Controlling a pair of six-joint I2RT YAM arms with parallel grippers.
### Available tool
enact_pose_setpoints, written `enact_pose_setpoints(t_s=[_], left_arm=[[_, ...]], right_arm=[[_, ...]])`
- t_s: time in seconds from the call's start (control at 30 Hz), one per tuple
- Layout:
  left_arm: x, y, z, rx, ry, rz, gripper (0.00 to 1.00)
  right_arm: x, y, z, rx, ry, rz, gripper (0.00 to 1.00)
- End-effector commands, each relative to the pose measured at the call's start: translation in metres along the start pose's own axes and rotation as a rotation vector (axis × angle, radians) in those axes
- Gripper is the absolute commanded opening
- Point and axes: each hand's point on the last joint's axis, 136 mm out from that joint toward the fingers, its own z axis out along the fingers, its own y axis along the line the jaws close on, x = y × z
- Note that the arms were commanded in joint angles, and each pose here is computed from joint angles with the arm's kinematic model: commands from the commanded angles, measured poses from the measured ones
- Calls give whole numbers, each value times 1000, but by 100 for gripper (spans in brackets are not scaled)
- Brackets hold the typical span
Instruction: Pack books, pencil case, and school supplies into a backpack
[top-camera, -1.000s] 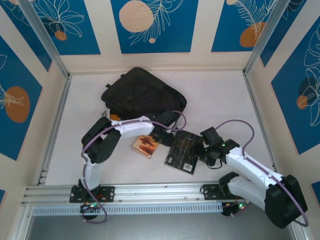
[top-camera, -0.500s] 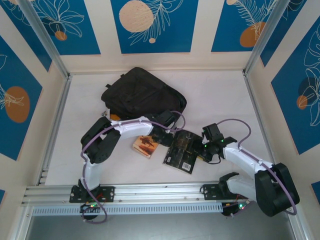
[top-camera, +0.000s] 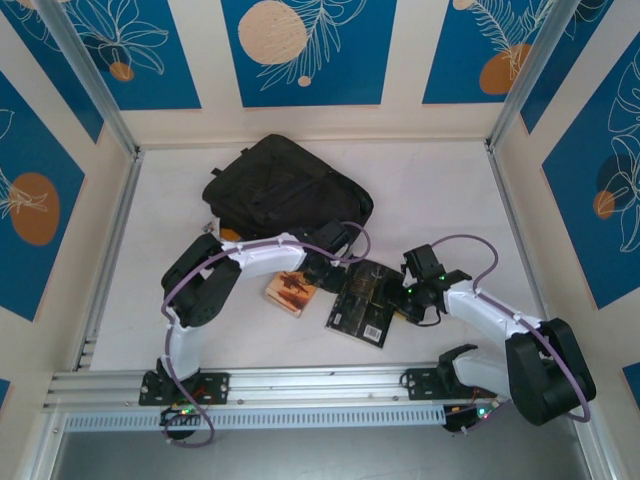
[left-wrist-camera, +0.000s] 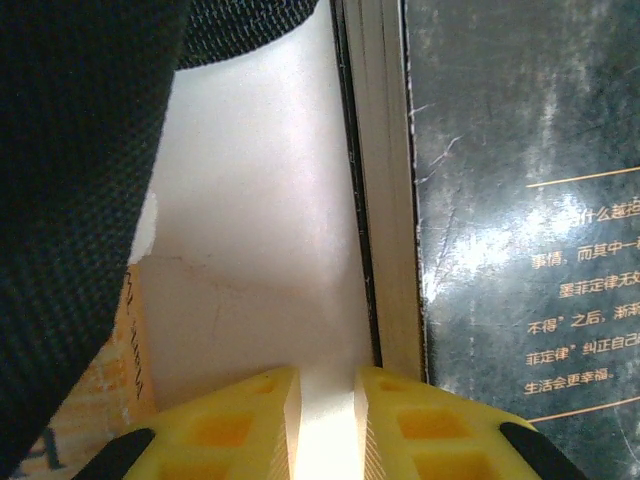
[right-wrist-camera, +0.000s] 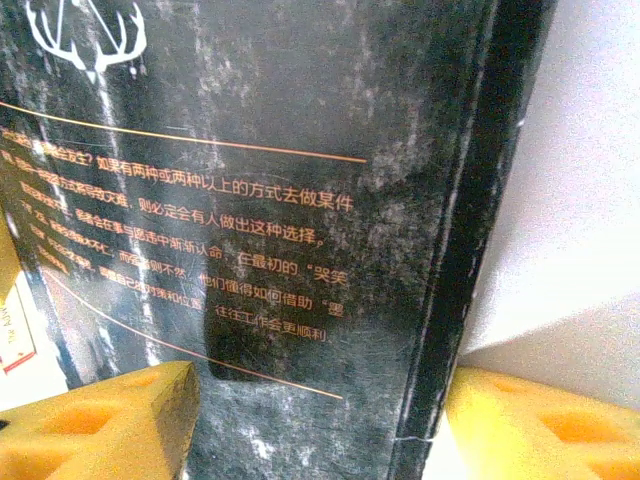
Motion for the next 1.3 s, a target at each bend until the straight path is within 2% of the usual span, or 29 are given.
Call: enact_pose_setpoints(t_s=[0.0,0.23,0.37,0.57,0.8,0.9,1.03,1.1,1.27], left_arm=[[14,0,9,19,51,-4,21],[15,-1,9,31,46,-3,19],[15,-3,10,37,47,-2,18],[13,-8,7,66,40,-9,18],[12,-23,1,149,21,-36,17],[11,-30,-2,192,12,-50,17],[6,-31,-19,197,-27,-58,17],[3,-31,-33,190,-56,-57,22],[-5,-32,-76,188,-141,-64,43]], right_arm=[[6,49,-6,-266,41,-48,66],[-9,92,-60,-582,-50,-28,64],[-3,100,-73,-665,-35,-41,63],[2,88,-56,-656,-13,-3,62],[-3,76,-26,-524,-10,13,55],[-5,69,-12,-466,6,37,44],[-8,61,-12,-403,-5,38,15],[-11,59,-22,-379,-55,12,0],[-7,73,-63,-468,-183,-138,0]])
